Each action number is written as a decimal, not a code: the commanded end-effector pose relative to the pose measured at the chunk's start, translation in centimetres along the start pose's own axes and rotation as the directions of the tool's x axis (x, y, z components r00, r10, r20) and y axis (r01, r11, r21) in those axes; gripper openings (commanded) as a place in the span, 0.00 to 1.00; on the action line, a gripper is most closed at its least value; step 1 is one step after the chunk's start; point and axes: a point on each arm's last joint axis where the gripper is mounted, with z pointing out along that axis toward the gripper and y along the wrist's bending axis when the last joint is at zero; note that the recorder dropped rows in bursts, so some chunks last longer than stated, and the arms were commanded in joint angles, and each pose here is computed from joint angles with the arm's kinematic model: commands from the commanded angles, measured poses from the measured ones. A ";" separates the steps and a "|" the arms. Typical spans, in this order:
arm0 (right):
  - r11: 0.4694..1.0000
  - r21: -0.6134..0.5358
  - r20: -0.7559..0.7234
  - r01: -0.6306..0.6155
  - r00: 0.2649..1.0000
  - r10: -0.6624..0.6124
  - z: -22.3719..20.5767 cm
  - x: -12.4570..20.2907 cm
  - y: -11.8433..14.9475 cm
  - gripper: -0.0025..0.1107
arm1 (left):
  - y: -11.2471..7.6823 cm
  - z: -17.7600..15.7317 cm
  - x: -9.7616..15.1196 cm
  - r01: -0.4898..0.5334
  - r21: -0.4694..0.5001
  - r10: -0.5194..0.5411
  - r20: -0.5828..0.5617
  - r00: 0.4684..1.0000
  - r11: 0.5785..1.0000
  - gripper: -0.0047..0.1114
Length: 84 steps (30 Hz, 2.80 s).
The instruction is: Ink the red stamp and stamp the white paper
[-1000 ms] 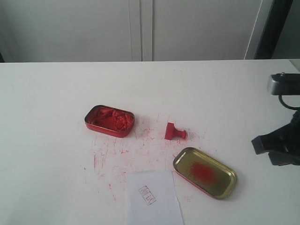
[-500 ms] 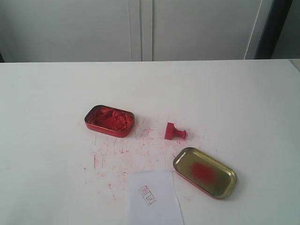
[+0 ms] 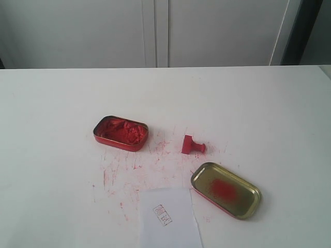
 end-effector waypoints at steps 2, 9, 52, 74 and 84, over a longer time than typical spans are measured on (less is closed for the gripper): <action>0.998 0.019 0.117 0.061 0.991 -0.063 -1.1 -0.2 -0.1 0.02 | 0.0 0.0 0.1 0.002 -0.002 -0.002 0.003 1.000 1.000 0.04; 0.989 0.047 0.250 0.137 0.957 -0.145 -1.4 -1.4 -0.1 0.02 | 0.0 0.0 0.1 0.002 -0.002 -0.002 0.003 1.000 1.000 0.04; 1.000 0.019 -0.044 0.023 0.999 -0.023 2.8 4.0 -0.4 0.02 | 0.0 0.0 0.1 0.002 -0.002 -0.002 0.003 1.000 1.000 0.04; 1.000 0.014 0.047 0.023 0.999 -0.023 1.3 5.1 -0.3 0.02 | 0.0 0.0 0.1 0.002 -0.002 -0.002 0.003 1.000 1.000 0.04; 1.000 0.016 0.239 0.025 0.971 -0.028 0.6 7.0 -0.4 0.02 | 0.0 0.0 0.1 0.002 -0.002 -0.002 0.003 1.000 1.000 0.04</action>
